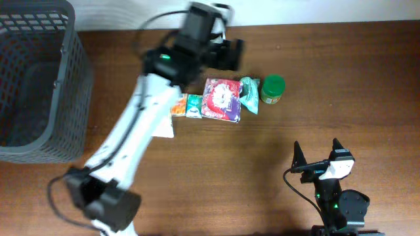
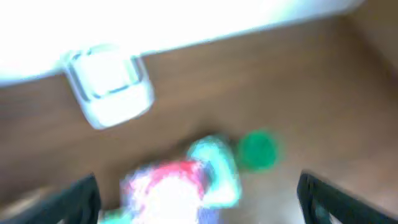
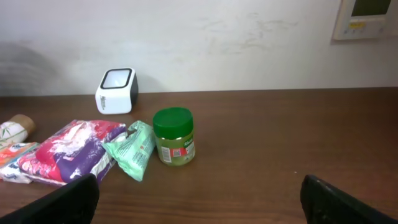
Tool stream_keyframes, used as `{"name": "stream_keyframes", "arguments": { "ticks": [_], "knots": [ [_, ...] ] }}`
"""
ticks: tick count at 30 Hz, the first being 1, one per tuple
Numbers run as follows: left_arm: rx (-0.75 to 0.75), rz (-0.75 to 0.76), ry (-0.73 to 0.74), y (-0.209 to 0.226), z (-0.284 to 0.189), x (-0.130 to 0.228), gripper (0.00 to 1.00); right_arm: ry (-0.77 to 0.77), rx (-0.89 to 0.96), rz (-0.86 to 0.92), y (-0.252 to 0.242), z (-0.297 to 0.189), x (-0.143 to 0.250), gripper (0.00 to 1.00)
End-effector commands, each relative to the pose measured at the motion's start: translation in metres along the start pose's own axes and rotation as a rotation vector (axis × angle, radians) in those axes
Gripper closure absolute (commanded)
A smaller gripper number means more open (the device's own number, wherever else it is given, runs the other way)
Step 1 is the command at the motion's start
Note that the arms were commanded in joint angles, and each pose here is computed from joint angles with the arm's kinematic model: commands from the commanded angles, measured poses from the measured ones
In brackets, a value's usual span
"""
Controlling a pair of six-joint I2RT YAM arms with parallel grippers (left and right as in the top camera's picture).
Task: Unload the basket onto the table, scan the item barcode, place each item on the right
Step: 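Lift the jar out and place it right of the mint-green pack, then move the right gripper from rest over the green-lidded jar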
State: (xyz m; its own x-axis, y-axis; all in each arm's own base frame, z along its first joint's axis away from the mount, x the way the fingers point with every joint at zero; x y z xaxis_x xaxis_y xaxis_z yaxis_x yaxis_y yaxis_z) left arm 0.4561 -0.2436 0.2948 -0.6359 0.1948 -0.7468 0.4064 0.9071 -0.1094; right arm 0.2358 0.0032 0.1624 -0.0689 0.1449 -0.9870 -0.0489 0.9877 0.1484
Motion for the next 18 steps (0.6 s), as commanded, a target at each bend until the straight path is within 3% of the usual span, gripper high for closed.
{"name": "stream_keyframes", "arguments": {
  "ticks": [1, 3, 8, 10, 12, 18],
  "knots": [
    [-0.325, -0.054, 0.119, 0.087, -0.046, 0.028, 0.01, 0.004, -0.003, 0.008, 0.001, 0.0, 0.003, 0.01],
    [-0.449, -0.114, 0.289, 0.137, -0.062, 0.069, 0.01, 0.004, -0.003, 0.008, 0.001, 0.0, 0.003, 0.01],
    [-0.535, -0.243, 0.45, 0.192, -0.068, 0.124, 0.01, 0.004, -0.003, 0.008, 0.001, 0.0, 0.003, 0.01],
    [-0.555, -0.279, 0.462, 0.203, -0.069, 0.133, 0.01, 0.004, -0.003, 0.008, 0.001, 0.0, 0.003, 0.01],
    [-0.598, -0.418, 0.439, 0.216, -0.073, 0.139, 0.01, 0.005, -0.003, 0.008, 0.001, 0.0, 0.003, 0.01],
    [-0.598, -0.427, 0.438, 0.216, -0.073, 0.139, 0.01, 0.004, -0.003, 0.008, 0.001, 0.0, 0.003, 0.01]
  ]
}}
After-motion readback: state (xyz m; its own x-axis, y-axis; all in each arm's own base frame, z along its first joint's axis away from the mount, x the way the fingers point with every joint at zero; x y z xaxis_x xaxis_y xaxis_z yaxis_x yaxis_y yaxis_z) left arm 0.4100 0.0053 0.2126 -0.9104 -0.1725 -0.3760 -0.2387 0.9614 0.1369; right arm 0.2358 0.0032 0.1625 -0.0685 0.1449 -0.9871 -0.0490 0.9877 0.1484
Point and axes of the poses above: each gripper's point midway between its finger pads, its own z axis out along the fingers, its own y axis along the line the jaws close on, x = y × z, the point moved 1 cm from there along -z, back along the fingers, and after that the axes turned 5 degrees about z, right-handed, at the moved point
